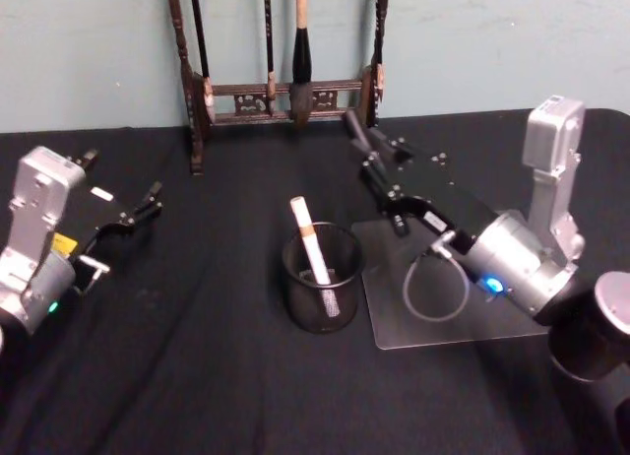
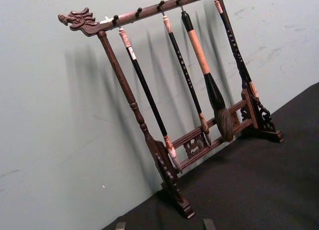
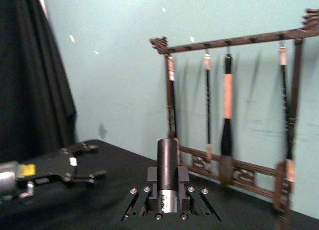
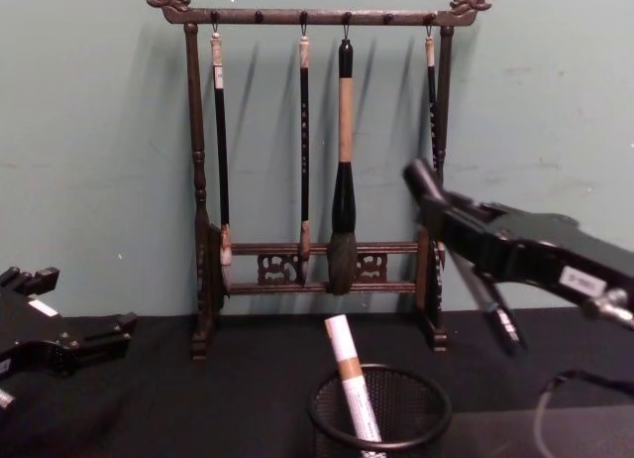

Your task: Pick up the water-based marker from the table and place it into the pen holder.

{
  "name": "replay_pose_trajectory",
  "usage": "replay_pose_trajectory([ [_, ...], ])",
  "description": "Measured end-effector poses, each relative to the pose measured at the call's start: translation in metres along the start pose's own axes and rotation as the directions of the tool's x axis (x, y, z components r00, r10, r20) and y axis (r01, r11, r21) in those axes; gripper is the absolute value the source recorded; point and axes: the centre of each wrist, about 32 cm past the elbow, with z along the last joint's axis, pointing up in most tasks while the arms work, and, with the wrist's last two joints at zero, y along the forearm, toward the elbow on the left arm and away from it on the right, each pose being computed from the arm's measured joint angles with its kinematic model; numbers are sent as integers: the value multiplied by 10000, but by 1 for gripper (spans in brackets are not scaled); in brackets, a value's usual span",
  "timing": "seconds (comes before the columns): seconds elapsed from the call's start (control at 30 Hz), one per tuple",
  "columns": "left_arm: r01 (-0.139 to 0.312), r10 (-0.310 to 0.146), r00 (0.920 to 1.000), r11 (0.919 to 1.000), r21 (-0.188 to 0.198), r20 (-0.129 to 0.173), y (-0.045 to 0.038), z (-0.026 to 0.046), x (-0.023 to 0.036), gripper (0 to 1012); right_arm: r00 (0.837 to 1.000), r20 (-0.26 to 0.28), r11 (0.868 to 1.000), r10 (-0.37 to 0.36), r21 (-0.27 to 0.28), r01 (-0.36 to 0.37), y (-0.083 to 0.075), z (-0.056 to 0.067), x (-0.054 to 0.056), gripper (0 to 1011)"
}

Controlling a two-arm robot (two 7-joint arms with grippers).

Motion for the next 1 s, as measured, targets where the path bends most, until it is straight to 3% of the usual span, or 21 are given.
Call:
replay_pose_trajectory([
  [0.5, 0, 0, 10000, 10000, -1, 0, 0, 0, 0, 1001, 9960, -507, 9972, 741, -65, -746, 249, -195, -170, 241],
  [1.0, 0, 0, 10000, 10000, -1, 0, 0, 0, 0, 1001, 9947, -560, 9948, 865, -490, -893, 326, -310, -242, 241],
])
